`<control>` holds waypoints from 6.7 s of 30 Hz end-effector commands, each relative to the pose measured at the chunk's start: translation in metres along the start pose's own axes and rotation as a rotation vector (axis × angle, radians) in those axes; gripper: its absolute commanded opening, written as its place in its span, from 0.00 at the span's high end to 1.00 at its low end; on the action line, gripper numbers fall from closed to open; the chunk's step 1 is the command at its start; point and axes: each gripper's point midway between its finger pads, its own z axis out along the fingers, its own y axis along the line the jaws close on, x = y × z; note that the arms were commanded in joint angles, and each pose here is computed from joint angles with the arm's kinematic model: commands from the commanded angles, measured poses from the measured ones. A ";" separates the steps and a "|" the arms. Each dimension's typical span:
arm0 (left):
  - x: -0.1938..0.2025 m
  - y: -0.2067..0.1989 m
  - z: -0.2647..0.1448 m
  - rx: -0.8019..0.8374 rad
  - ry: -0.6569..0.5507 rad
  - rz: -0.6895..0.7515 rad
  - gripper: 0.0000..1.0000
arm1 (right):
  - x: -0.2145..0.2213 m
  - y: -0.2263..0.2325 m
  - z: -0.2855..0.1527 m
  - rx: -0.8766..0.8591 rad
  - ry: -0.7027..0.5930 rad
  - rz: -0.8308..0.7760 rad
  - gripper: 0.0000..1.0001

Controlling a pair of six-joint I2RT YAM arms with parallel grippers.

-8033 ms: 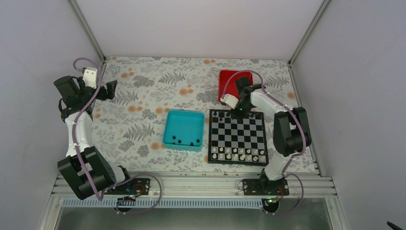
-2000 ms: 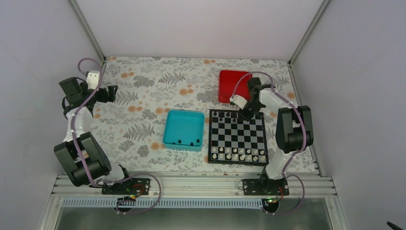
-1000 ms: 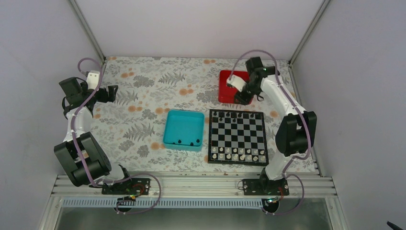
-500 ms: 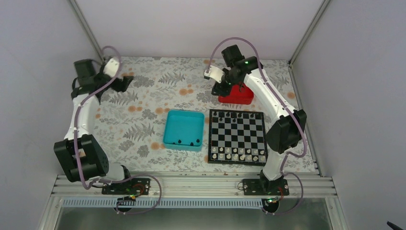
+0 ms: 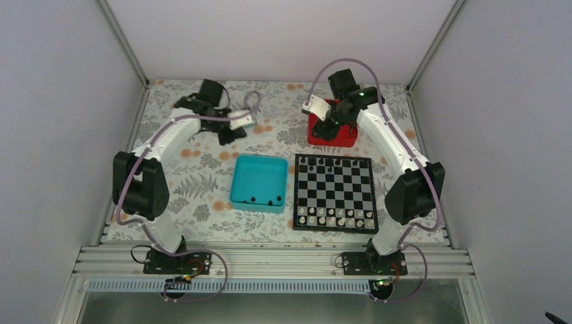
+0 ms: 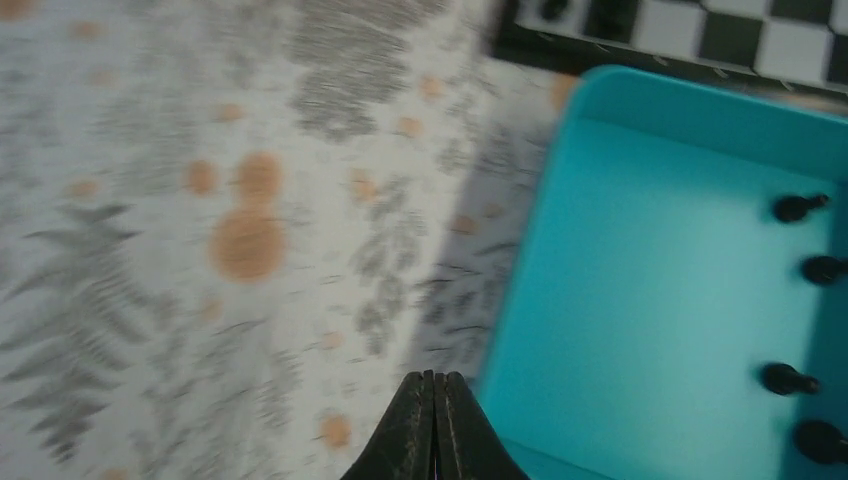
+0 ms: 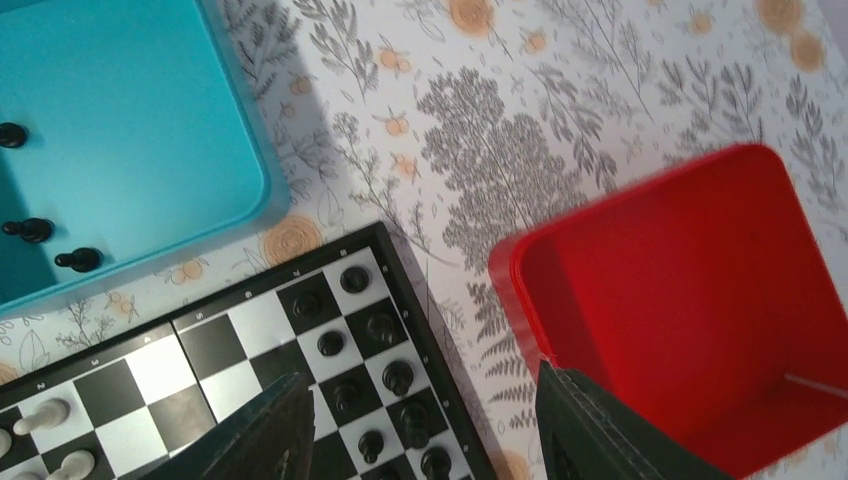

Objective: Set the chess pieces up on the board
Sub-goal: Adjust the storage box at the center of the board.

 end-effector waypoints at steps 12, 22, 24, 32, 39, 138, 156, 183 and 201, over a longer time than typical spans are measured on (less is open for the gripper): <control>0.025 -0.050 0.082 0.019 0.342 0.228 0.55 | 0.031 0.003 -0.015 0.030 0.004 0.080 0.43; 0.011 -0.052 0.091 0.006 0.331 0.274 0.27 | 0.041 0.004 -0.005 0.008 0.021 0.093 0.43; 0.013 -0.053 0.096 0.020 0.339 0.276 0.28 | 0.042 0.002 -0.005 0.011 0.021 0.095 0.43; 0.018 -0.050 0.113 0.009 0.361 0.266 0.42 | 0.045 0.001 -0.007 0.018 0.012 0.099 0.43; 0.024 -0.049 0.120 0.004 0.370 0.260 0.73 | 0.047 0.000 -0.010 0.021 0.000 0.103 0.44; 0.111 -0.033 0.035 -0.138 0.606 -0.731 0.62 | 0.045 0.007 -0.002 0.026 0.052 0.056 0.46; 0.122 0.024 -0.052 -0.361 0.521 -0.690 0.59 | -0.036 0.094 0.058 -0.123 0.117 -0.204 0.52; 0.184 -0.033 0.009 -0.059 0.485 -0.806 0.98 | 0.000 0.132 0.147 -0.225 0.331 -0.183 0.92; 0.171 -0.073 0.035 0.059 0.483 -0.774 0.98 | -0.018 0.117 0.167 -0.200 0.293 -0.160 0.92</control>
